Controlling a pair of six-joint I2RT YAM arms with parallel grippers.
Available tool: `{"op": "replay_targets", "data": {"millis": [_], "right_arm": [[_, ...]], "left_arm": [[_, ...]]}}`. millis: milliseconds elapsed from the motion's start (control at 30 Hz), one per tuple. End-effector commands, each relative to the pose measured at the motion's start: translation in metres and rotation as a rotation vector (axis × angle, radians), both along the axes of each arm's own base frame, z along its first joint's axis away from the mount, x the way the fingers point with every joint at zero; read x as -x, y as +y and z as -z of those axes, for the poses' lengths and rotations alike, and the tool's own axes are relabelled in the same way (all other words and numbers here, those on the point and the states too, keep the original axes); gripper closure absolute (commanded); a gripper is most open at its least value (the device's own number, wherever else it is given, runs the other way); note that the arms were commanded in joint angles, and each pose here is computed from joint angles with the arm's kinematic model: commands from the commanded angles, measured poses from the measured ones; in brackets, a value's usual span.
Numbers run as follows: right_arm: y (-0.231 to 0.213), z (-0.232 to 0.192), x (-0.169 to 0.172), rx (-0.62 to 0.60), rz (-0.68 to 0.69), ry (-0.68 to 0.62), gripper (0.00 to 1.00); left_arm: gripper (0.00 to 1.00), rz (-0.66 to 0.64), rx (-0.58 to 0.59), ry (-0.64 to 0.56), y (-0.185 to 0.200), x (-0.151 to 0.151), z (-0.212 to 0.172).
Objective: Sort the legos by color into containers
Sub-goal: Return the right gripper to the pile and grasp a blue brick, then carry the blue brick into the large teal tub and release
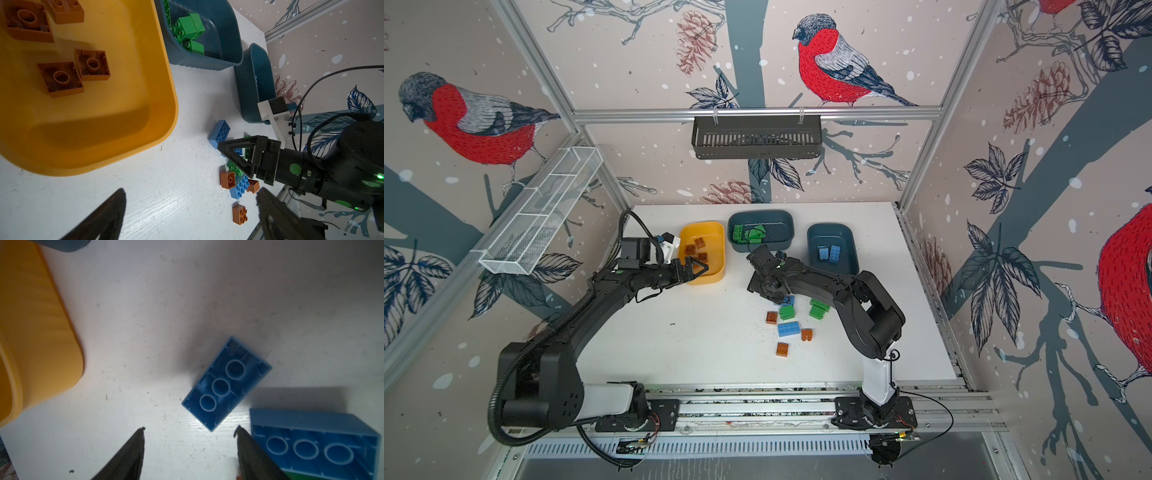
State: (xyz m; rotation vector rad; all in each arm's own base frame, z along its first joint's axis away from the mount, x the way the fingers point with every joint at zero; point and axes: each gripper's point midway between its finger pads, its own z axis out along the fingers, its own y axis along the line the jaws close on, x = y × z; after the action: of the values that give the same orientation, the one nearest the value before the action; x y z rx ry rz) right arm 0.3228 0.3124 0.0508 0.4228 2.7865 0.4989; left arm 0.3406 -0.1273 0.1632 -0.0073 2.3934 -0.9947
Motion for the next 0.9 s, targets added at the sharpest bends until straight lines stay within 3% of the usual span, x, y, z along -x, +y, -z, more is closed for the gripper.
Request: {"op": "replay_targets", "data": {"millis": [0, 267, 567, 867], "right_arm": [[-0.001, 0.003, -0.007, 0.025, 0.018, -0.007, 0.31], [-0.010, 0.010, -0.028, 0.102, 0.038, -0.042, 0.35], [-0.020, 0.029, -0.042, 0.265, 0.027, -0.066, 0.47], [-0.033, 0.025, -0.047, 0.385, -0.006, -0.117, 0.77]], "left_arm": [[0.03, 0.009, -0.016, -0.035, 0.002, -0.004, -0.002], [0.03, 0.010, -0.015, -0.037, 0.002, -0.003, -0.003], [0.03, 0.009, -0.014, -0.037, 0.002, -0.003, -0.003], [0.03, 0.017, -0.004, -0.033, 0.000, -0.003, -0.002]]}}
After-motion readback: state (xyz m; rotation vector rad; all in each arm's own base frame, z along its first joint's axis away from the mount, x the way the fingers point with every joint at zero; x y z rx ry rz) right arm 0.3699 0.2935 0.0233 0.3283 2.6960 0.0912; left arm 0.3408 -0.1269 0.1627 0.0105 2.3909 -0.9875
